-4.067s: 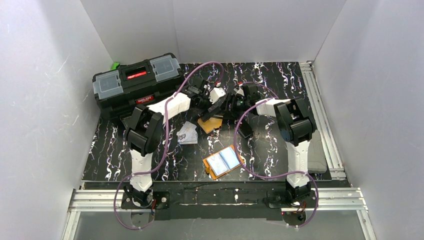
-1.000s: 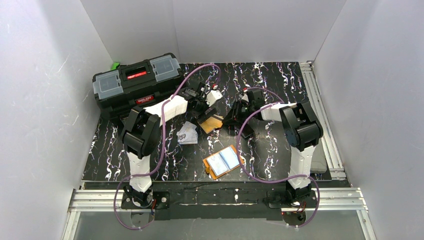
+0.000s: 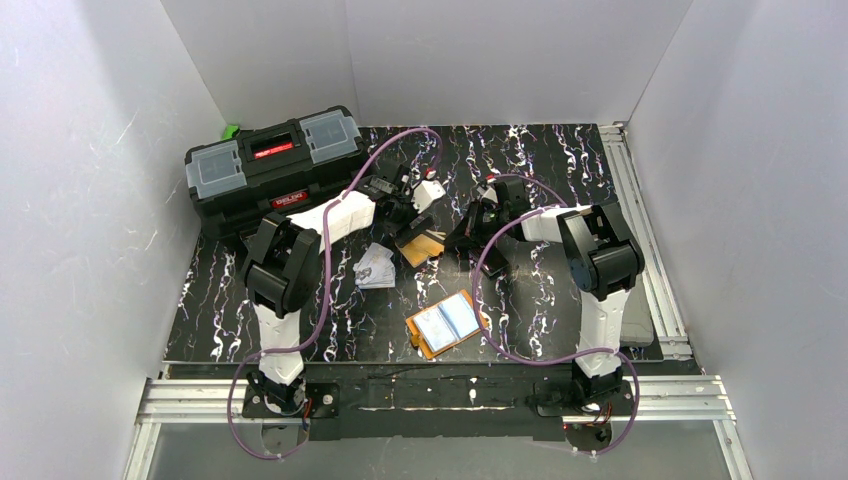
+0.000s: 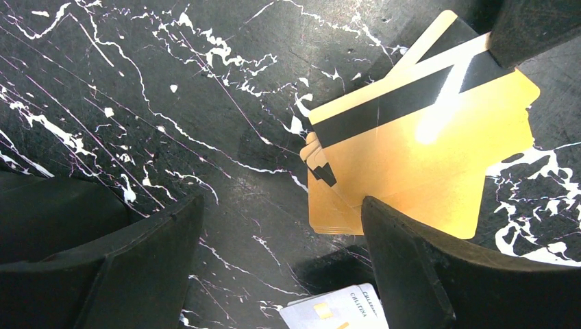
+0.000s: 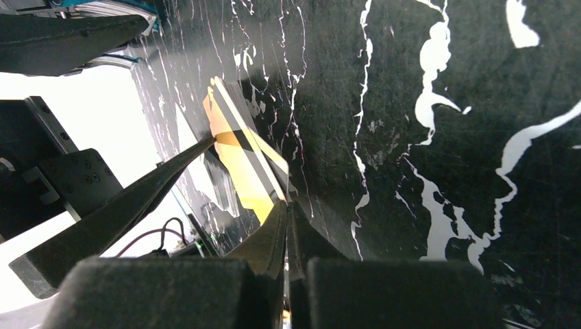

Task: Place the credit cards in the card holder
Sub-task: Pick up the credit card from the center of the board.

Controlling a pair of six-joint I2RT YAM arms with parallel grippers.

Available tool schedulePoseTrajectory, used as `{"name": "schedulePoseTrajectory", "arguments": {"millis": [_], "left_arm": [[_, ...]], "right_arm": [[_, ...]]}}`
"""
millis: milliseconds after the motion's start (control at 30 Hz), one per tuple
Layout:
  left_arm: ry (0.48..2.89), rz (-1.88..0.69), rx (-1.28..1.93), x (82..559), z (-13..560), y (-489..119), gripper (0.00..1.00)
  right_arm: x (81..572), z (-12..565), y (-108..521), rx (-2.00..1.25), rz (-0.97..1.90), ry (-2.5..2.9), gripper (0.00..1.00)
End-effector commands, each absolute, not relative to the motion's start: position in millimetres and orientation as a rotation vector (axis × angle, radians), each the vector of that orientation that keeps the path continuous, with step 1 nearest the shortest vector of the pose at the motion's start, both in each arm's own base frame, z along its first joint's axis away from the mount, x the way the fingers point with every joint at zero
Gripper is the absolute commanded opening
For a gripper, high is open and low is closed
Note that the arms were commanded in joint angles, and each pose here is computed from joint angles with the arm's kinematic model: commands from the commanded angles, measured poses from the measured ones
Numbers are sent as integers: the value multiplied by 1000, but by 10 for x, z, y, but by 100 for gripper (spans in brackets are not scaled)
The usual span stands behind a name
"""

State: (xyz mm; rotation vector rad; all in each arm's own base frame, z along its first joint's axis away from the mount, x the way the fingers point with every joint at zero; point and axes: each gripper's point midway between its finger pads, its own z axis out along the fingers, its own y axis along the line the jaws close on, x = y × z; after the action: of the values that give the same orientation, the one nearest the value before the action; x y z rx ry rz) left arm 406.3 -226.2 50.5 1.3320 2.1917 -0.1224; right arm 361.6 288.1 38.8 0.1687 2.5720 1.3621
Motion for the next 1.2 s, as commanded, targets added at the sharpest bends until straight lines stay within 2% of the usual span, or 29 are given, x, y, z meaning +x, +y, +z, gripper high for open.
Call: {"name": "schedulePoseTrajectory", "arguments": {"millis": [0,633,833,1167], "left_arm": [[2243,-92,1376,3929,379,-2132,84],[2236,-68,1386,3915,383,-2087,85],[2236,-83,1357,3916,532,-2094,98],[2201,-106,1372,3816,855,-2013,98]], "right_arm": [[3624,428,2862,136,1323,2557,1],[3618,642,2452,186,1210,2498,1],[3488,847,2520,140,1324,2446,1],[3071,1190,2482,71,1370,2422,1]]}}
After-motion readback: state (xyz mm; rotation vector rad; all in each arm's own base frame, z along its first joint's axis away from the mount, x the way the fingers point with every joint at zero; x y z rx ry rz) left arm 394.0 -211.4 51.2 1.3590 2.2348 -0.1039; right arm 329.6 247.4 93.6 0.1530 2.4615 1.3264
